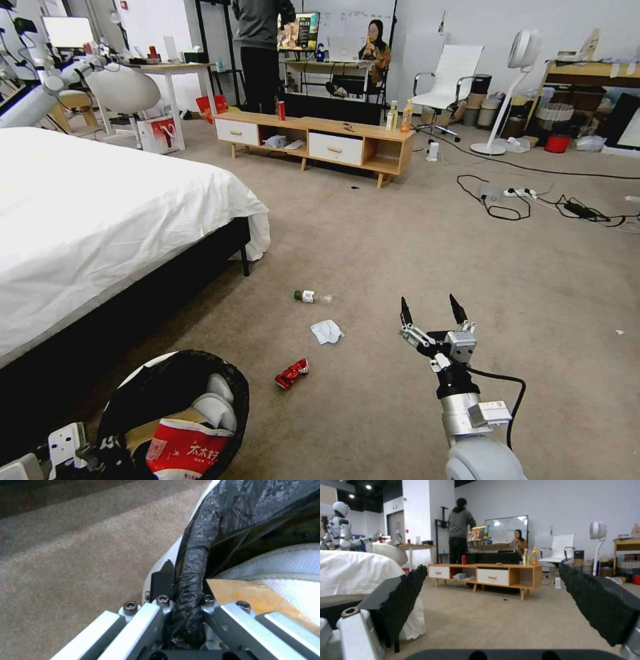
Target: Pick up the trash bin and place the garbage on the floor into it.
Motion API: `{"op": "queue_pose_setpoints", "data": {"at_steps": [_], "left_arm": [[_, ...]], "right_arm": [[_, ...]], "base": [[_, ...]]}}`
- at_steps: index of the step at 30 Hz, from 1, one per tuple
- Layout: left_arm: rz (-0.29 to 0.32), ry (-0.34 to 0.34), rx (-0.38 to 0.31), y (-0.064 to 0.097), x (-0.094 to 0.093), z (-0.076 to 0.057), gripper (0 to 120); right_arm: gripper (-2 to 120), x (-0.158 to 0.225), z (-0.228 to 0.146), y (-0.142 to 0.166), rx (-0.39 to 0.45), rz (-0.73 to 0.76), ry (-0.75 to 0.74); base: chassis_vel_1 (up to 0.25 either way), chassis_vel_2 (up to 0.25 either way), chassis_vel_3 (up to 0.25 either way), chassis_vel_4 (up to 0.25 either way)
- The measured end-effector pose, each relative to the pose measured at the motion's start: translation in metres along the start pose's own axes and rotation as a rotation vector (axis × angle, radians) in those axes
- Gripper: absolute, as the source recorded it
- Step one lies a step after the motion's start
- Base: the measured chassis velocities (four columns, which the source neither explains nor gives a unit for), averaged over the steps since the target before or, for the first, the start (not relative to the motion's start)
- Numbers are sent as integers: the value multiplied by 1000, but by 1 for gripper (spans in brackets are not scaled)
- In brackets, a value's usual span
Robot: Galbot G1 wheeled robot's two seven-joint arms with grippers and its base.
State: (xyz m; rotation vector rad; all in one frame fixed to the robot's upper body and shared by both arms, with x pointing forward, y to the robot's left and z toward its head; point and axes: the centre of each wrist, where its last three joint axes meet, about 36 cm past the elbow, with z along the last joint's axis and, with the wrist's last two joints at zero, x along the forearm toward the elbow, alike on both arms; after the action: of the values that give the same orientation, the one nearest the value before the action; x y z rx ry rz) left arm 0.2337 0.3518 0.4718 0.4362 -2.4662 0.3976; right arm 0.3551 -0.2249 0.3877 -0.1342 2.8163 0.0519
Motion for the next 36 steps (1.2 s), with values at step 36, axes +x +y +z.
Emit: {"op": "queue_pose_setpoints", "data": {"at_steps": [36], "left_arm": [[2,2,1,-1,1,1,1]], "right_arm": [[100,4,5,2,-3,-11,7]], "base": [[-104,105,107,-104]]}}
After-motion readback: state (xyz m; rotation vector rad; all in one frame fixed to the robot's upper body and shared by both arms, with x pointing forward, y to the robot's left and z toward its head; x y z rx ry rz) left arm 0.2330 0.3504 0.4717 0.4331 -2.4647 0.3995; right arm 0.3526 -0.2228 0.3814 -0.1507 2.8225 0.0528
